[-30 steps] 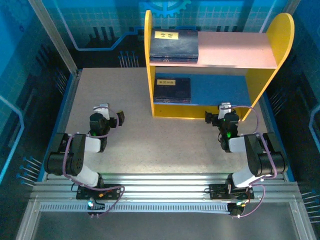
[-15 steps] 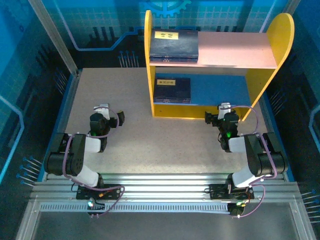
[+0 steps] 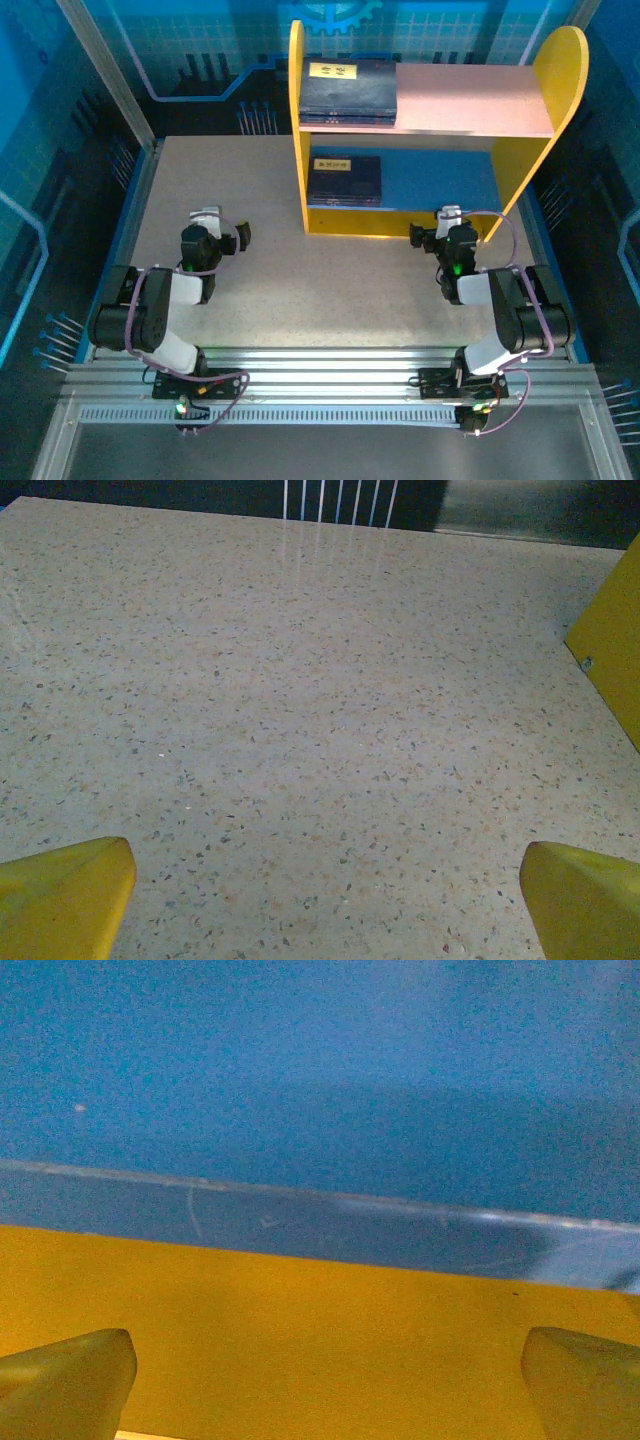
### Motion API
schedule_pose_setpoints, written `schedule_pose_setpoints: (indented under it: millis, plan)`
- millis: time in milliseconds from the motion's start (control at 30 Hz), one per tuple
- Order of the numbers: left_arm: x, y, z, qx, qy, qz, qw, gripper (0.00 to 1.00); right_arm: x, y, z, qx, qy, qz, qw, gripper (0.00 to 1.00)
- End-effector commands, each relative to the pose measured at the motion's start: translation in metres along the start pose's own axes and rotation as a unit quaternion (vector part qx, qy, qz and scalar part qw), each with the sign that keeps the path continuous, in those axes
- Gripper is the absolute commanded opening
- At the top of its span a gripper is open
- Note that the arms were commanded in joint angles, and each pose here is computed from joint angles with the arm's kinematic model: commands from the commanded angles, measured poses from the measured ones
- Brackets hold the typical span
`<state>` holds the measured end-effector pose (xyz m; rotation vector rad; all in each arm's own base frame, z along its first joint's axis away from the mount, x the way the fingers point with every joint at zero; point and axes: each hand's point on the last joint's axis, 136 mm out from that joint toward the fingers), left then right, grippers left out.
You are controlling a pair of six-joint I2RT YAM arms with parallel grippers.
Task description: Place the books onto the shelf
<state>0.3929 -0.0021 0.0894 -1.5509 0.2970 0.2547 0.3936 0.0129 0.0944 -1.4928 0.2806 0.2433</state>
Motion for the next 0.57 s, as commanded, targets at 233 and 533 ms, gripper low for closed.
schedule_pose_setpoints:
  millis: [233,533]
  plan:
    - [0.003,-0.008,-0.008,0.016,0.019,-0.009,1.0,1.0,0.003,-0.004,0.024,-0.028,-0.063,0.003,0.998,1.0]
    - [0.003,-0.007,-0.008,0.016,0.02,-0.008,1.0,0.99,0.004,-0.004,0.019,-0.019,-0.06,0.006,0.998,1.0]
Point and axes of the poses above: each hand's point on the last joint's axis, 136 mm out from that joint toward the fingers, its own x axis out along the fingers, its own z axis along the line the jaws close on, y = z × x, and after that the axes turned 7 degrees about x, right-handed
